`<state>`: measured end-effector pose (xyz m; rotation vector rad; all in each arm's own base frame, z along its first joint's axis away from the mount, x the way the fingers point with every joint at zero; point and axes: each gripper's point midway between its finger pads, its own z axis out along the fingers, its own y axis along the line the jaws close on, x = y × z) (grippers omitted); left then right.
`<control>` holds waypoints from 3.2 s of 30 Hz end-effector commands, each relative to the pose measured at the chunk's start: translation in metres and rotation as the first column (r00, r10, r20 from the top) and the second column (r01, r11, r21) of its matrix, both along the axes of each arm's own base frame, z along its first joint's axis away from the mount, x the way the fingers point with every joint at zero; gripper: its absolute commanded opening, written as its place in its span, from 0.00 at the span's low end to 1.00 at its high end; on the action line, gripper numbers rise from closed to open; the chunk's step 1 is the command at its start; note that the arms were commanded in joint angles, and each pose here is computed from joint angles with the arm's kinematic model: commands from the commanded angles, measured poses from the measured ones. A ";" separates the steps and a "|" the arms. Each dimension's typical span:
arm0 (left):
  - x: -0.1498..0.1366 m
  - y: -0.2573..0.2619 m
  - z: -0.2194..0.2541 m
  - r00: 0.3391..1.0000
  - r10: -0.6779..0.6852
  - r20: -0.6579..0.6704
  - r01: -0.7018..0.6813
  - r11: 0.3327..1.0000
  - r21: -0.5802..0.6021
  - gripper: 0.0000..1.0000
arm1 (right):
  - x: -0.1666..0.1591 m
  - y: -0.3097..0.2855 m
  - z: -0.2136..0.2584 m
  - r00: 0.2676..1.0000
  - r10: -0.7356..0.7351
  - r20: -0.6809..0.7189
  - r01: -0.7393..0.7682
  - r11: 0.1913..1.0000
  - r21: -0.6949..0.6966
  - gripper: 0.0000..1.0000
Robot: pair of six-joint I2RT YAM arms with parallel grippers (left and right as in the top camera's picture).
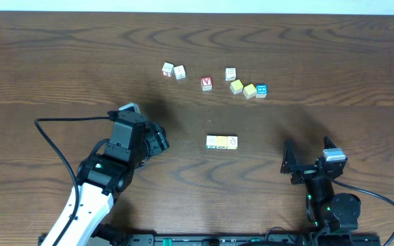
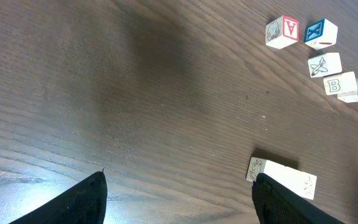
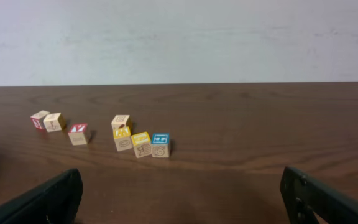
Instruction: Lift 3 blocks
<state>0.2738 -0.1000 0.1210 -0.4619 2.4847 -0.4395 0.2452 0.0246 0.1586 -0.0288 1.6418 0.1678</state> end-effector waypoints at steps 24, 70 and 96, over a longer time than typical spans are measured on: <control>-0.016 0.016 -0.011 0.998 -0.018 -0.067 0.026 0.994 0.110 0.75 | 0.000 -0.008 -0.001 0.999 -0.037 0.001 0.037 0.999 -0.017 0.99; -0.030 0.056 0.035 0.627 -0.307 0.716 0.073 0.938 0.338 0.75 | 0.000 -0.008 -0.001 0.999 -0.037 0.001 0.037 0.999 -0.017 0.99; -0.031 0.069 0.031 0.611 -0.288 0.738 0.001 0.932 0.363 0.75 | 0.000 -0.008 -0.001 0.999 -0.037 0.001 0.037 0.999 -0.017 0.99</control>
